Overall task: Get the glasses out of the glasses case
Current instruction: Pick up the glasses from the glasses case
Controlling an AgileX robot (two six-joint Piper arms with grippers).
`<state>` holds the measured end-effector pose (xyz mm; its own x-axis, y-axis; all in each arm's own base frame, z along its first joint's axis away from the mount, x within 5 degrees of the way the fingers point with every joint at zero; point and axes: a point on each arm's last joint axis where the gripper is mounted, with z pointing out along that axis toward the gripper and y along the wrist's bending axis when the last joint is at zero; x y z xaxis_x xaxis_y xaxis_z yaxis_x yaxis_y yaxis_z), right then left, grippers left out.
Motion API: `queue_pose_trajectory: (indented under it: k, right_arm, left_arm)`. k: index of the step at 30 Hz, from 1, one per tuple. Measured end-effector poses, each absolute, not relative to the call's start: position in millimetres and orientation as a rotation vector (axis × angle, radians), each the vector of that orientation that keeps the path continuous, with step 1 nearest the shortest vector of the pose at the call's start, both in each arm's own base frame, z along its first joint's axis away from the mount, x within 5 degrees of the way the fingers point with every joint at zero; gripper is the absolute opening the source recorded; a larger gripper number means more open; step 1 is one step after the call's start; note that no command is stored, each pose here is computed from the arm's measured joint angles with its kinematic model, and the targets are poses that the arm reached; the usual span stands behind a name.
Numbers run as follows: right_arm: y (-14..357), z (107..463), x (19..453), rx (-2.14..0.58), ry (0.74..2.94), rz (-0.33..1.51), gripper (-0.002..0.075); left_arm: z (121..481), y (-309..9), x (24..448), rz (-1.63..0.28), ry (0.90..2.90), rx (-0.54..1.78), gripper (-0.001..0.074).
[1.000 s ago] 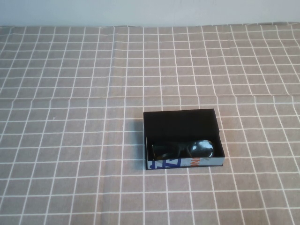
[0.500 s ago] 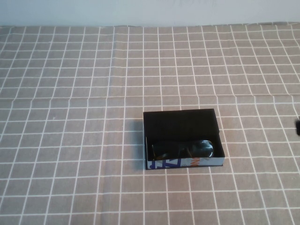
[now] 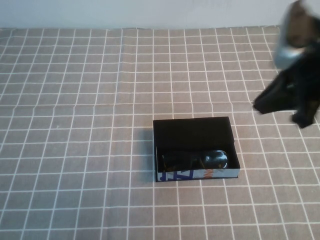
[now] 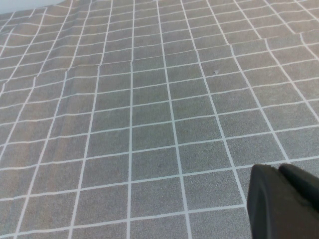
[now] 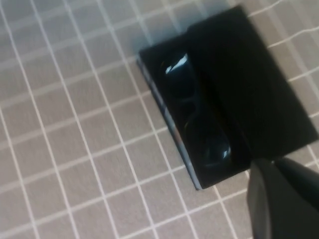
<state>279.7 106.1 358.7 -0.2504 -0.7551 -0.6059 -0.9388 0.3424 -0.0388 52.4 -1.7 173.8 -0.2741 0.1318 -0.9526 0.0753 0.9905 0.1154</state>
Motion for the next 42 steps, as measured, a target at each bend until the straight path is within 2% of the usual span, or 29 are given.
queue_pose_trajectory:
  k: [7, 12, 15, 19, 22, 42]
  right_arm:
    - [165, 311, 314, -1.850, 2.087, 0.278, -0.0018]
    - [202, 278, 318, -1.974, 2.097, 0.175, 0.0006]
    - [214, 264, 319, -2.007, 2.107, 0.166, 0.0100]
    - [220, 248, 328, -1.986, 2.117, 0.149, 0.0278]
    - [223, 237, 335, -1.967, 2.110, 0.133, 0.0334]
    - [236, 198, 347, -1.925, 2.160, 0.213, 0.0305]
  left_arm:
    - [174, -2, 52, 0.055, 1.850, 0.150, -0.0004]
    - [174, -2, 52, 0.055, 1.850, 0.150, -0.0004]
    - [174, -2, 52, 0.055, 1.850, 0.150, -0.0004]
    - [174, -2, 52, 0.055, 1.850, 0.150, -0.0004]
    - [174, -2, 52, 0.055, 1.850, 0.150, -0.0004]
    - [174, -2, 52, 0.055, 1.850, 0.150, -0.0004]
